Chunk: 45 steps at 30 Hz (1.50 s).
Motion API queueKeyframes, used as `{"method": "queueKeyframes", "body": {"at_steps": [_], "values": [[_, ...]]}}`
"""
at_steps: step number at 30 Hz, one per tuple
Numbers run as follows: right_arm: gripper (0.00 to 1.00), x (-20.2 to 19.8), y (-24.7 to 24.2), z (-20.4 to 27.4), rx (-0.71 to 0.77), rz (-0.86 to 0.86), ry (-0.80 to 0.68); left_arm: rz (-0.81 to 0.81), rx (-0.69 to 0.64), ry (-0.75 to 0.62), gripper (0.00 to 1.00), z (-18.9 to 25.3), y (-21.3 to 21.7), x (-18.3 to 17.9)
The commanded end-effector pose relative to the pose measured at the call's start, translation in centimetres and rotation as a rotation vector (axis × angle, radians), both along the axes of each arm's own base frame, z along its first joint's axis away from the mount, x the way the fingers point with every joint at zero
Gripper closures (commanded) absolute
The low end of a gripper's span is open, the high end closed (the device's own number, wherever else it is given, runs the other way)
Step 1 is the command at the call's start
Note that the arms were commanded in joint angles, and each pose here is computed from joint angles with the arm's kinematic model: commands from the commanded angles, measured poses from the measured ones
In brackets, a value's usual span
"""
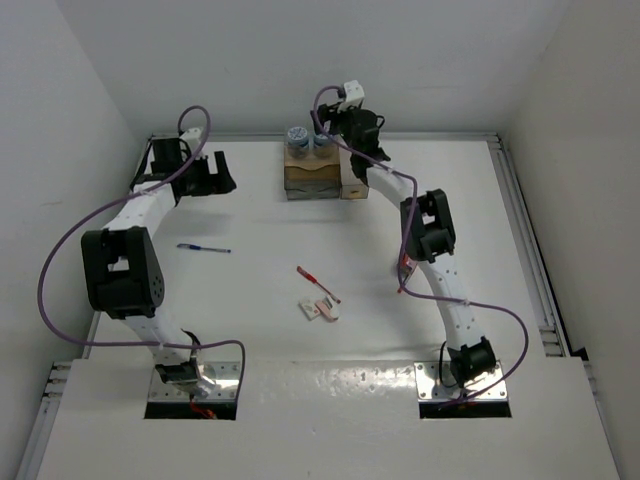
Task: Sort the stationery into containers
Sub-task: Place the stationery in the storage box, then pick up the stationery from the center of the board.
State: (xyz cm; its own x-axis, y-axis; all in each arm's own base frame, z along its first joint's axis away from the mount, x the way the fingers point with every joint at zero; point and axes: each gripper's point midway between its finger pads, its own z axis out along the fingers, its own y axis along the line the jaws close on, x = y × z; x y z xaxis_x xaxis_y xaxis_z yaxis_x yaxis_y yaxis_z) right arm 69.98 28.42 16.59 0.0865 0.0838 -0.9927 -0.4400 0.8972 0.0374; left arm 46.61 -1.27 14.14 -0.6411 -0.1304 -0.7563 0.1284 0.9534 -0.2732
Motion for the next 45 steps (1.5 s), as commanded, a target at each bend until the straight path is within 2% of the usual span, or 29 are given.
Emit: {"method": "queueKeyframes", "body": {"at_steps": [1,2,5,7,8,9,10,11,12,13,15,16,18,19,20,21,22,24,28,33,37,41,45], "values": [[0.19,-1.0,-0.8,11.1,0.058,0.001,-0.194,0.005,-0.009,-0.125,0.0,5.5,0.1,0.8],[0.24,-1.0,-1.2,11.0,0.063,-0.01,-0.185,0.005,-0.01,-0.134,0.0,5.9,0.0,0.6],[0.32,-2.5,-3.9,14.0,0.122,-0.024,-0.15,-0.028,0.015,-0.163,0.0,7.0,-0.4,-0.1],[0.32,-3.6,-4.5,15.0,0.103,0.014,-0.121,-0.102,0.044,-0.186,0.0,8.0,-1.0,-0.8],[0.31,-4.6,-6.0,15.6,0.076,0.022,-0.069,-0.187,0.114,-0.216,0.0,8.2,-1.1,-1.0],[0.31,-5.5,-6.5,15.6,0.052,0.046,-0.039,-0.234,0.129,-0.22,0.0,8.3,-1.4,-1.3],[0.3,-6.2,-7.9,15.6,0.023,0.073,-0.016,-0.302,0.114,-0.21,0.0,8.2,-2.3,-2.0],[0.3,-7.3,-8.8,12.7,-0.033,0.079,0.088,-0.349,0.132,-0.214,0.0,8.0,-2.7,-2.3],[0.3,-9.1,-9.8,14.7,-0.046,0.084,0.097,-0.369,0.129,-0.201,0.02,7.7,-3.0,-2.6],[0.31,-9.8,-11.4,14.6,-0.071,0.075,0.134,-0.384,0.118,-0.18,0.02,7.4,-3.4,-3.1],[0.34,-13.6,-13.2,12.3,-0.164,0.1,0.291,-0.403,0.123,-0.183,0.04,7.3,-3.8,-3.5],[0.35,-15.7,-14.9,9.1,-0.193,0.084,0.436,-0.404,0.126,-0.172,0.04,6.6,-4.0,-4.1],[0.35,-18.8,-17.6,8.9,-0.191,0.024,0.53,-0.383,0.156,-0.231,0.04,7.6,-3.9,-4.2],[0.35,-21.4,-18.9,5.2,-0.158,-0.038,0.696,-0.375,0.161,-0.245,0.04,7.8,-4.1,-4.5],[0.33,-22.5,-20.9,4.1,-0.152,-0.144,0.759,-0.364,0.169,-0.259,0.04,7.7,-4.2,-4.8],[0.32,-24.5,-21.8,4.5,-0.127,-0.168,0.791,-0.343,0.183,-0.256,0.04,7.6,-3.9,-4.8],[0.31,-27.6,-22.2,1.3,-0.098,-0.192,0.927,-0.336,0.18,-0.252,0.04,7.5,-4.2,-4.9],[0.28,-31.6,-22.5,-1.3,-0.046,-0.24,1.051,-0.318,0.17,-0.238,0.04,7.2,-4.3,-5.1],[0.24,-36.3,-21.5,-5.0,0.024,-0.293,1.253,-0.279,0.155,-0.231,0.03,7.5,-4.3,-5.3],[0.26,-37.6,-21.1,-8.2,0.09,-0.366,1.383,-0.238,0.146,-0.201,0.01,7.1,-3.9,-5.7],[0.35,-37.3,-20.9,-10.7,0.101,-0.387,1.465,-0.226,0.155,-0.218,0.0,7.3,-3.7,-6.2],[0.4,-37.7,-21.0,-12.5,0.099,-0.413,1.518,-0.215,0.16,-0.22,0.0,7.2,-3.6,-6.5],[0.42,-36.9,-21.1,-13.4,0.089,-0.418,1.509,-0.21,0.159,-0.23,0.0,7.5,-3.6,-6.4]]}}
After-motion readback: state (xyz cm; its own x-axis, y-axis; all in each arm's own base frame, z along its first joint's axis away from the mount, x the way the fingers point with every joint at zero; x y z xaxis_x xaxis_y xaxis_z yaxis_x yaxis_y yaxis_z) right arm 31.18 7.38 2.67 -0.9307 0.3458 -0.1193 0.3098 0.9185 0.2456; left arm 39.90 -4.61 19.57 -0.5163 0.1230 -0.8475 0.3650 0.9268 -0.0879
